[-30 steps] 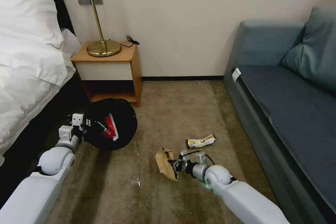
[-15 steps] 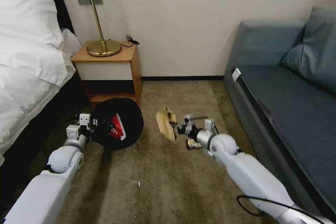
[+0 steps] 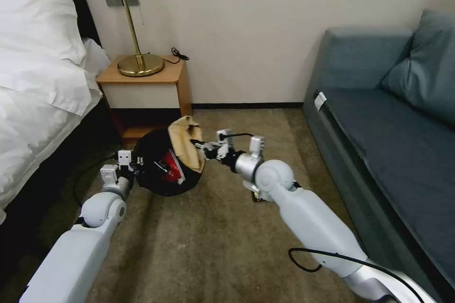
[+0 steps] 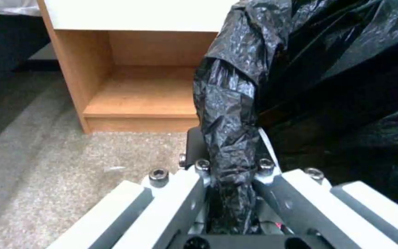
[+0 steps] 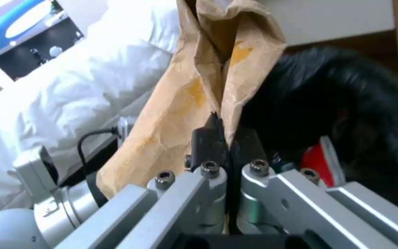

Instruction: Pick up the trash bin, then pick up the garbage on the floor and place it into the trash bin.

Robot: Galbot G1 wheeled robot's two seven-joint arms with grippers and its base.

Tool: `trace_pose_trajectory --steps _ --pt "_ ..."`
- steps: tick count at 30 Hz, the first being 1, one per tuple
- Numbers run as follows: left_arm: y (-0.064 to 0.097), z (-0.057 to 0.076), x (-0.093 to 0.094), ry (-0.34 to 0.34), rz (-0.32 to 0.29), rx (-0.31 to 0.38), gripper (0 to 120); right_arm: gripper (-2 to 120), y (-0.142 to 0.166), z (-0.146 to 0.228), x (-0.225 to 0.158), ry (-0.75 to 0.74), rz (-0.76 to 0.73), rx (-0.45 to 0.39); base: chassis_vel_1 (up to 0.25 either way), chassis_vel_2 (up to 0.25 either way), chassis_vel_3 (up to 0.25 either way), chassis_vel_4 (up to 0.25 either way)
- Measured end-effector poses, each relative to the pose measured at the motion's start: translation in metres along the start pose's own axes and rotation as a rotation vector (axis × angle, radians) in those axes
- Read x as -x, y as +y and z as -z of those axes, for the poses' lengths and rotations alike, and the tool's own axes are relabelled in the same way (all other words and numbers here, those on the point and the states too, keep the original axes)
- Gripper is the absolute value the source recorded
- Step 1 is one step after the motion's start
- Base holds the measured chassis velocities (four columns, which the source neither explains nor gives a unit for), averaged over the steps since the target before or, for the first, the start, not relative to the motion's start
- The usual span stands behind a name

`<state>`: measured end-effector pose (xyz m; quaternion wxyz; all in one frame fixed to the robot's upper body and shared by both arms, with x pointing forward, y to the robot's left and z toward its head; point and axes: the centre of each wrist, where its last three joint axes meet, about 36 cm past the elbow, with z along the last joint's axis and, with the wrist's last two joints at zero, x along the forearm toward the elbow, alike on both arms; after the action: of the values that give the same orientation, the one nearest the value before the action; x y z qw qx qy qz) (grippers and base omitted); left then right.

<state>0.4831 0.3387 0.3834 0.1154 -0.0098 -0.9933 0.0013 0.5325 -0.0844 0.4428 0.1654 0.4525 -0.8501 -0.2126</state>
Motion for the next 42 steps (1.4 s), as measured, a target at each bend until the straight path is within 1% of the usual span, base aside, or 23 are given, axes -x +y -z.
trace_pose_trajectory --steps 8,9,10,11,12,13,15,16,18,19,20,21,23,24,27,28,30,31,33,34,36,40,42 --pt "-0.001 0.004 -0.004 -0.010 0.003 -0.005 1 1 -0.010 -0.021 0.017 0.003 -0.027 0.027 0.000 0.000 0.000 0.000" --pt "-0.002 0.005 -0.005 -0.011 0.005 -0.008 1 6 -0.011 -0.023 0.020 0.001 -0.034 0.034 0.000 0.000 0.000 0.000" --pt "-0.002 0.005 -0.005 -0.011 0.005 -0.008 1 6 -0.011 -0.023 0.020 0.001 -0.034 0.034 0.000 0.000 0.000 0.000" --pt "-0.002 0.005 -0.006 -0.011 0.005 -0.008 1 13 -0.011 -0.024 0.022 -0.001 -0.037 0.038 0.000 0.000 0.000 0.000" --pt "-0.003 0.005 -0.007 -0.011 0.006 -0.009 1 16 -0.010 -0.025 0.024 -0.001 -0.037 0.040 0.000 0.000 0.000 0.000" --pt "-0.003 0.005 -0.007 -0.011 0.006 -0.009 1 16 -0.010 -0.025 0.024 -0.001 -0.037 0.040 0.000 0.000 0.000 0.000" --pt "-0.002 0.005 -0.008 -0.012 0.009 -0.008 1 27 -0.008 -0.027 0.025 0.000 -0.036 0.038 0.000 0.000 0.000 0.000" --pt "-0.002 0.005 -0.008 -0.012 0.009 -0.008 1 27 -0.008 -0.027 0.025 0.000 -0.036 0.038 0.000 0.000 0.000 0.000" --pt "-0.001 0.004 -0.010 -0.011 0.013 -0.007 1 37 -0.008 -0.029 0.024 0.003 -0.040 0.039 0.000 0.000 0.000 0.000" --pt "-0.001 0.004 -0.010 -0.011 0.013 -0.007 1 37 -0.008 -0.029 0.024 0.003 -0.040 0.039 0.000 0.000 0.000 0.000" --pt "0.000 0.004 -0.012 -0.010 0.015 -0.005 1 45 -0.009 -0.031 0.021 0.005 -0.045 0.037 0.000 0.000 0.000 0.000" --pt "0.000 0.004 -0.012 -0.010 0.015 -0.005 1 45 -0.009 -0.031 0.021 0.005 -0.045 0.037 0.000 0.000 0.000 0.000" --pt "0.002 0.004 -0.014 -0.010 0.016 -0.001 1 57 -0.010 -0.032 0.017 0.007 -0.049 0.036 0.000 0.000 0.000 0.000" --pt "0.002 0.004 -0.014 -0.010 0.016 -0.001 1 57 -0.010 -0.032 0.017 0.007 -0.049 0.036 0.000 0.000 0.000 0.000" --pt "0.003 0.005 -0.015 -0.012 0.020 0.003 1 70 -0.008 -0.033 0.016 0.002 -0.054 0.035 0.000 0.000 0.000 0.000" --pt "0.003 0.005 -0.015 -0.012 0.020 0.003 1 70 -0.008 -0.033 0.016 0.002 -0.054 0.035 0.000 0.000 0.000 0.000" --pt "0.004 0.006 -0.016 -0.015 0.022 0.005 1 82 -0.008 -0.033 0.015 -0.008 -0.065 0.031 0.000 0.000 0.000 0.000" --pt "0.004 0.006 -0.016 -0.015 0.022 0.005 1 82 -0.008 -0.033 0.015 -0.008 -0.065 0.031 0.000 0.000 0.000 0.000" --pt "0.006 0.008 -0.017 -0.018 0.027 0.011 1 93 -0.010 -0.031 0.009 -0.019 -0.094 0.026 0.000 0.000 0.000 0.000" --pt "0.006 0.008 -0.017 -0.018 0.027 0.011 1 93 -0.010 -0.031 0.009 -0.019 -0.094 0.026 0.000 0.000 0.000 0.000" --pt "0.010 0.009 -0.017 -0.020 0.033 0.019 1 99 -0.016 -0.030 0.002 -0.027 -0.128 0.021 0.000 0.000 0.000 0.000" --pt "0.016 0.010 -0.018 -0.024 0.041 0.035 1 100 -0.027 -0.027 -0.007 -0.041 -0.182 0.015 0.000 0.000 0.000 0.000" --pt "0.020 0.010 -0.018 -0.027 0.049 0.049 1 100 -0.038 -0.025 -0.017 -0.046 -0.236 0.015 0.000 0.000 0.000 0.000"
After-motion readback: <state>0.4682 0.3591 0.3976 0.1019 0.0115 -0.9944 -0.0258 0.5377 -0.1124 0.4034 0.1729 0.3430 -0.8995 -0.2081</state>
